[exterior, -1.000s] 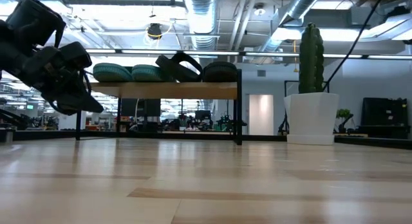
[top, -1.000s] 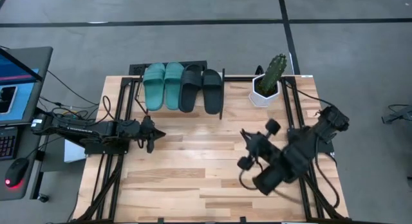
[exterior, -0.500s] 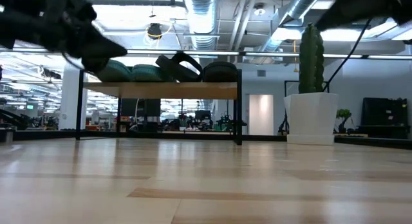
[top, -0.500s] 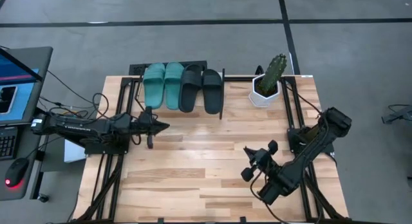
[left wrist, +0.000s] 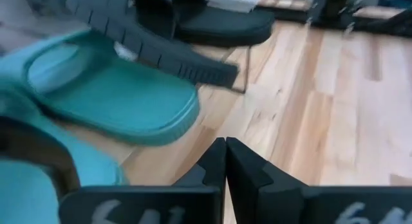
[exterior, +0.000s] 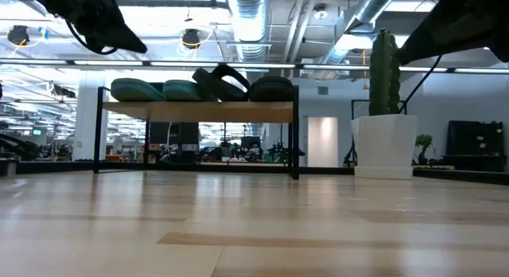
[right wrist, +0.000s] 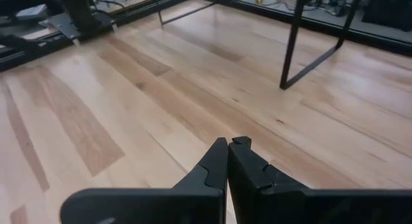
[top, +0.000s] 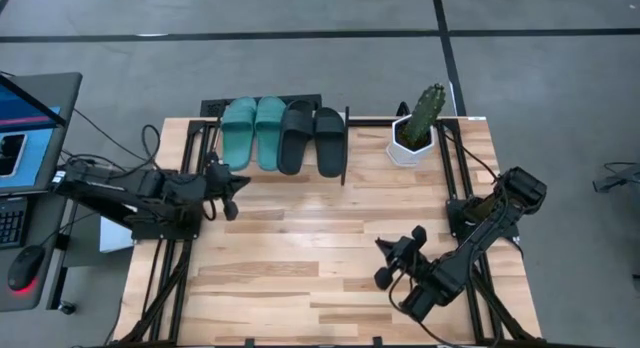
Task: Pick and place slides into the shelf
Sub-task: Adjust the slides on the shelf
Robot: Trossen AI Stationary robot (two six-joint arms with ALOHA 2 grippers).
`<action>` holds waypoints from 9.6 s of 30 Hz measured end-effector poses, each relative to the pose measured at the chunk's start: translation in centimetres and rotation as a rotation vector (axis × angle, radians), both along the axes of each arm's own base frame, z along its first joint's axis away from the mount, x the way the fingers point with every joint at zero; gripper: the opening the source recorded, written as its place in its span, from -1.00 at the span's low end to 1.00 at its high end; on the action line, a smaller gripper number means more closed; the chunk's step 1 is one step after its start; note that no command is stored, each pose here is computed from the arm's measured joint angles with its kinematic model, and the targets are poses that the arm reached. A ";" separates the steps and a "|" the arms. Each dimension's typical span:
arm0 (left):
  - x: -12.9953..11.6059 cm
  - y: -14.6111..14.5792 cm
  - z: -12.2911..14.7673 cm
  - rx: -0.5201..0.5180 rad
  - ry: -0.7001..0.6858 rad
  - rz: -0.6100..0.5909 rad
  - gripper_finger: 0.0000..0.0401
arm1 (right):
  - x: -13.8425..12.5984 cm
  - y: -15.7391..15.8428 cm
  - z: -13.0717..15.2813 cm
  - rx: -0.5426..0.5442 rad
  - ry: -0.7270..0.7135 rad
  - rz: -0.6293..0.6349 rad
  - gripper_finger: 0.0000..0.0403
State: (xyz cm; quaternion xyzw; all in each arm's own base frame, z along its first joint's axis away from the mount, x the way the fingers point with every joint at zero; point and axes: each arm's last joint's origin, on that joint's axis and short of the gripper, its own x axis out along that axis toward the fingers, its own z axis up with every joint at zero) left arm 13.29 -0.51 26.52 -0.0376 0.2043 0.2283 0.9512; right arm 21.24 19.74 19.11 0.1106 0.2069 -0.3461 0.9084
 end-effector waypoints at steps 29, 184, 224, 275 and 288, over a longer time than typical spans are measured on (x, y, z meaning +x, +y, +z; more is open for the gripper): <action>10.4 -1.4 -0.9 0.159 0.432 -0.072 -1.00 | 0.1 0.6 -1.9 0.124 0.176 -0.006 -1.00; 13.1 33.0 7.9 -0.013 1.024 -0.130 -1.00 | 2.5 -2.0 -2.2 0.227 0.339 -0.069 -1.00; 12.8 31.9 6.8 -0.226 1.073 -0.056 -1.00 | 2.4 -1.8 -2.2 0.235 0.337 -0.059 -1.00; 11.7 27.4 12.7 -0.226 0.867 0.104 -1.00 | 2.1 -0.9 -2.3 0.267 0.322 -0.024 -1.00; 8.3 25.7 11.1 -0.259 0.948 -0.025 -1.00 | 2.3 -0.8 -2.2 0.280 0.308 -0.020 -1.00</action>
